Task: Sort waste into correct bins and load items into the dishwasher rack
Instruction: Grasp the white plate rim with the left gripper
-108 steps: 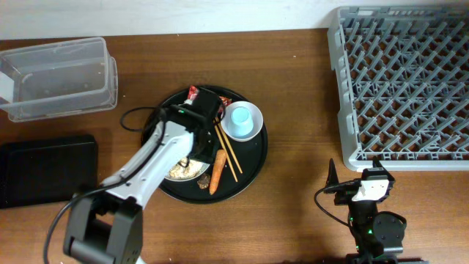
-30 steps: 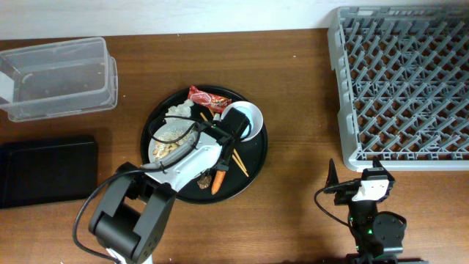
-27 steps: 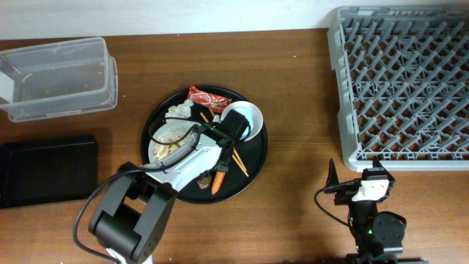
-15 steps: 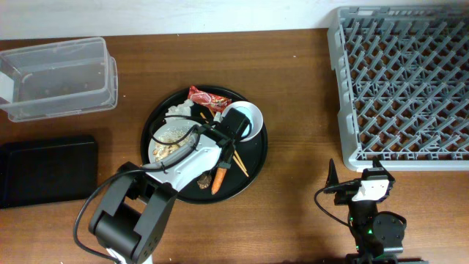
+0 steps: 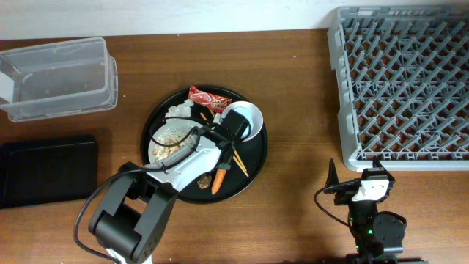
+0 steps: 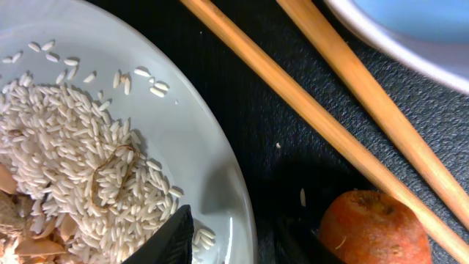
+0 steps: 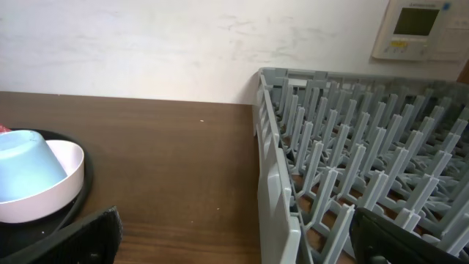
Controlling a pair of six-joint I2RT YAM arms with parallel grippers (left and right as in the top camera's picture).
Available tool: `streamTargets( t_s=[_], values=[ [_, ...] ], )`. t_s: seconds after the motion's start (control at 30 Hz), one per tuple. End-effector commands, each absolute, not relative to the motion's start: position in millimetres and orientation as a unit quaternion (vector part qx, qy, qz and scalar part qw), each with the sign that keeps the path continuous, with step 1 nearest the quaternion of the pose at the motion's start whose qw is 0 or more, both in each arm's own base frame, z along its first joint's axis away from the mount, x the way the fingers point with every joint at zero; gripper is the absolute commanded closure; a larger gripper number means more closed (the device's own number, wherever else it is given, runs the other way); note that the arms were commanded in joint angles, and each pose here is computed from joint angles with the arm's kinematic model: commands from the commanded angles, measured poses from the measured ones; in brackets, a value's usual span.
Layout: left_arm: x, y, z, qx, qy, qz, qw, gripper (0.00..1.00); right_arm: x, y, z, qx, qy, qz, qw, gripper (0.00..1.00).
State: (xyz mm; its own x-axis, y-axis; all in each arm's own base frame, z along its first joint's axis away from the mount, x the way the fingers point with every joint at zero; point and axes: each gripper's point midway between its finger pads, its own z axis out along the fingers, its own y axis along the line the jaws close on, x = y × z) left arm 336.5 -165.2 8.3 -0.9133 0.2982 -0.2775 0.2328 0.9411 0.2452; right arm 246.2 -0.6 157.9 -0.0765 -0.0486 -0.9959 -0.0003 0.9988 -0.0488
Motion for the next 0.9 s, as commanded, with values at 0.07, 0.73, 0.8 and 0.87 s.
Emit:
streamTargets(
  t_s=[0.07,0.73,0.8,0.87],
  values=[
    [329,-164,-4,0.137,0.974,0.102,0.150,0.68,246,-1,155,-0.013,0.735,-0.016,0.678,0.02],
    [341,-151,17,0.149,0.963,0.156,0.162,0.99,246,-1,155,-0.013,0.735,-0.016,0.677,0.02],
    [344,-149,26,0.151,0.960,0.173,0.161,0.99,246,-1,155,-0.013,0.735,-0.016,0.677,0.02],
    [346,-147,35,0.153,0.956,0.188,0.164,1.00,246,-1,155,-0.013,0.735,-0.016,0.677,0.02]
  ],
)
